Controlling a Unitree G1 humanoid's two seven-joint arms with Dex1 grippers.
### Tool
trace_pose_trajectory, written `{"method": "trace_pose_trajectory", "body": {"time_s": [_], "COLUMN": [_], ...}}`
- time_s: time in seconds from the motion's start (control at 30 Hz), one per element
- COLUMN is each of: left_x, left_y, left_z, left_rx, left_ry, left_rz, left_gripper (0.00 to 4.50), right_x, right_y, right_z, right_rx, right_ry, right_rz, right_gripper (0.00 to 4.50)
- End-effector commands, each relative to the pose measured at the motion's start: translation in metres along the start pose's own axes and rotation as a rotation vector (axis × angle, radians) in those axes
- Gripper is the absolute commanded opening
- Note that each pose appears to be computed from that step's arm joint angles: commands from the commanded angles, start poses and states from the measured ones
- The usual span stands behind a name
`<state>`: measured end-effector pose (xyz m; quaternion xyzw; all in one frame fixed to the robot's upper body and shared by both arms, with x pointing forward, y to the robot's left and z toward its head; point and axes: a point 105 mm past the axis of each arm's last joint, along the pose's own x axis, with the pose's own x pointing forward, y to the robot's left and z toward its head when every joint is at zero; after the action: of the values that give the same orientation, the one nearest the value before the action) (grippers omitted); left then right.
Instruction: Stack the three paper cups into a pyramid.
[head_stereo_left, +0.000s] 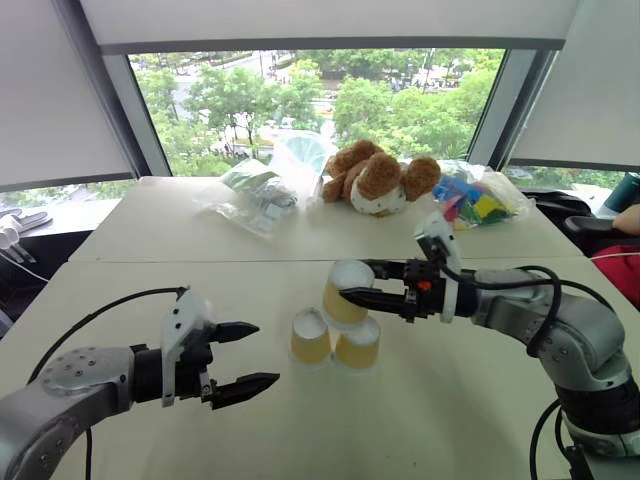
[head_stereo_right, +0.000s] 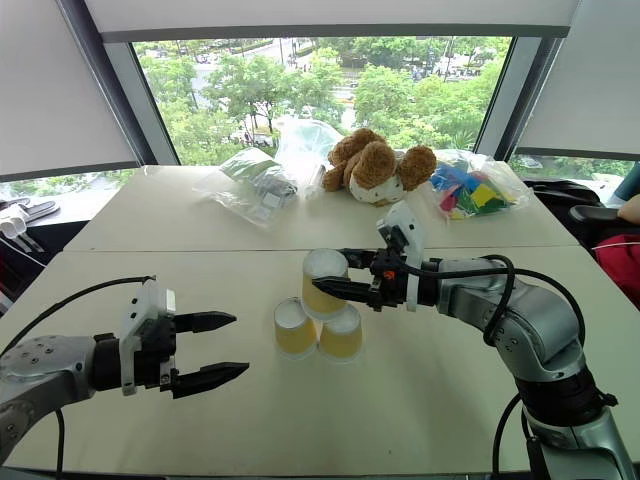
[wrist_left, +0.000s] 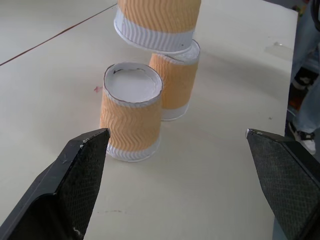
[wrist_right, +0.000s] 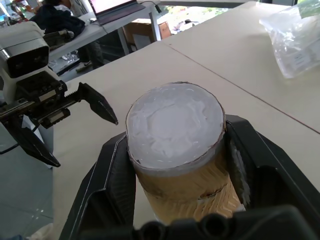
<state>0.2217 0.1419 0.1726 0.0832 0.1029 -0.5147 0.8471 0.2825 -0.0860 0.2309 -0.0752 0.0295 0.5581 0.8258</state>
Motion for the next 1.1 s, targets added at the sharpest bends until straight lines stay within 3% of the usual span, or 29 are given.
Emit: {"method": "trace_pose_trajectory", "body": {"time_s": [0.03,0.77,0.93,1.1], "left_x": [0.001,0.007,0.006,0.005], "left_y": [-0.006,-0.009,-0.007,-0.003], "left_z": [0.007,0.003,0.002,0.002], "left_rx": [0.032,0.034,0.032,0.021], "left_ry": [-0.027,-0.033,-0.033,-0.045], "left_rz": [-0.001,0.024,0.034,0.051], "left_gripper": [4.5,4.5,4.5,4.5], "right_x": [0.002,0.015,0.013,0.009], "right_y": [0.006,0.004,0.002,0.001], "right_z": [0.005,-0.001,-0.001,0.007], "right_rx": [-0.029,-0.041,-0.044,-0.057], "right_ry": [-0.01,0.006,0.01,-0.009], "right_rz": [0.035,0.063,0.052,0.044], "right_gripper": [2.14,2.14,4.48,4.48]}}
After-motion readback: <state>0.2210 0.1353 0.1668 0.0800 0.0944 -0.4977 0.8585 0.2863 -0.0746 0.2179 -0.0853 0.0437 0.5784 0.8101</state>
